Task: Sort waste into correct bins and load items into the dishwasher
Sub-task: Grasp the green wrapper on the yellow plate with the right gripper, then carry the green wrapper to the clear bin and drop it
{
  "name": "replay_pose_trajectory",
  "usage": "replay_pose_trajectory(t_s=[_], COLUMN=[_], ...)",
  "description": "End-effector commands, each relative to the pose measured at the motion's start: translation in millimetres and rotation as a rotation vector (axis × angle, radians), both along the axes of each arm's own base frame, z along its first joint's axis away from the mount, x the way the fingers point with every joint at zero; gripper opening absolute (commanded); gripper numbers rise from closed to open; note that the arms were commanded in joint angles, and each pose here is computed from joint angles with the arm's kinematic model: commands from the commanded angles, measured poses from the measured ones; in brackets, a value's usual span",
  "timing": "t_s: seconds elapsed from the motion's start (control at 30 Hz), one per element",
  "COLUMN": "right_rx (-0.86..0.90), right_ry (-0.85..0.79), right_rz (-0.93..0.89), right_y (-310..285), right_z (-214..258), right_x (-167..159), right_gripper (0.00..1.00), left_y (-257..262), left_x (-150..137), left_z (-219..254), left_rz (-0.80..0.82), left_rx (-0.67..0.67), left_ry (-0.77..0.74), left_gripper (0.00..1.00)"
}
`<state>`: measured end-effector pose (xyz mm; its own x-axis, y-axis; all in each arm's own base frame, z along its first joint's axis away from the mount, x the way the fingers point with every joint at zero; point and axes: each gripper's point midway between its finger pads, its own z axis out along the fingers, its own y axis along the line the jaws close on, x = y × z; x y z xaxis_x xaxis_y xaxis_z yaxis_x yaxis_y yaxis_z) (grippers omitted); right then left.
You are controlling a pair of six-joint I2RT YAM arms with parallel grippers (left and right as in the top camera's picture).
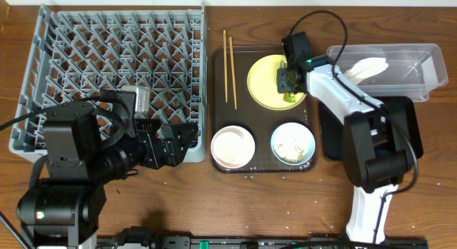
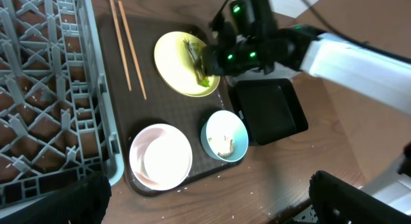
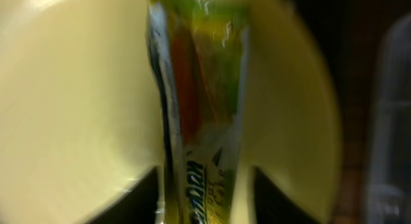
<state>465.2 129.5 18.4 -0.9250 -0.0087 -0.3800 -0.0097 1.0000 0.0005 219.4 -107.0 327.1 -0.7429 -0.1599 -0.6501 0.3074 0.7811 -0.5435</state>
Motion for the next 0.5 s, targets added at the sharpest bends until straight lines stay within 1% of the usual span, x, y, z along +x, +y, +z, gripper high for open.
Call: replay_pose_trajectory(t_s=[0.0,0.03,0.1,0.27,0.37,0.47], right_rx=[0.025,0.041,0.072,0.166,0.224,0.266], right_ry=[0.015,0.011,-0.005,-0.112,-0.192,-0.238], right_rz=[0.013,0.018,0.007,-0.134,-0.309,-0.580], right_y=[8,10,13,-2,-34,-82], right_z=[-6,1,17,90,139,164], right_x=[-2,-1,0,3,0,-9], right_gripper=[0.08,0.01,0.01,0.01,0.01,0.01], left_y=[-1,-1,-1,-1,-1,-1], left_x=[-2,-2,-2,-2,-2,-2], left_z=[11,11,11,11,10,10], left_rz=[-0.008,-0.008,-0.008,-0.008,-0.008,-0.008], left_rx=[-0.008,-0.008,-0.008,-0.008,-0.007,-0.008], left_ry=[-0.031,-0.031,-0.031,-0.031,-0.028,-0.028], left_gripper=[1.00,1.00,1.00,1.00,1.00,1.00])
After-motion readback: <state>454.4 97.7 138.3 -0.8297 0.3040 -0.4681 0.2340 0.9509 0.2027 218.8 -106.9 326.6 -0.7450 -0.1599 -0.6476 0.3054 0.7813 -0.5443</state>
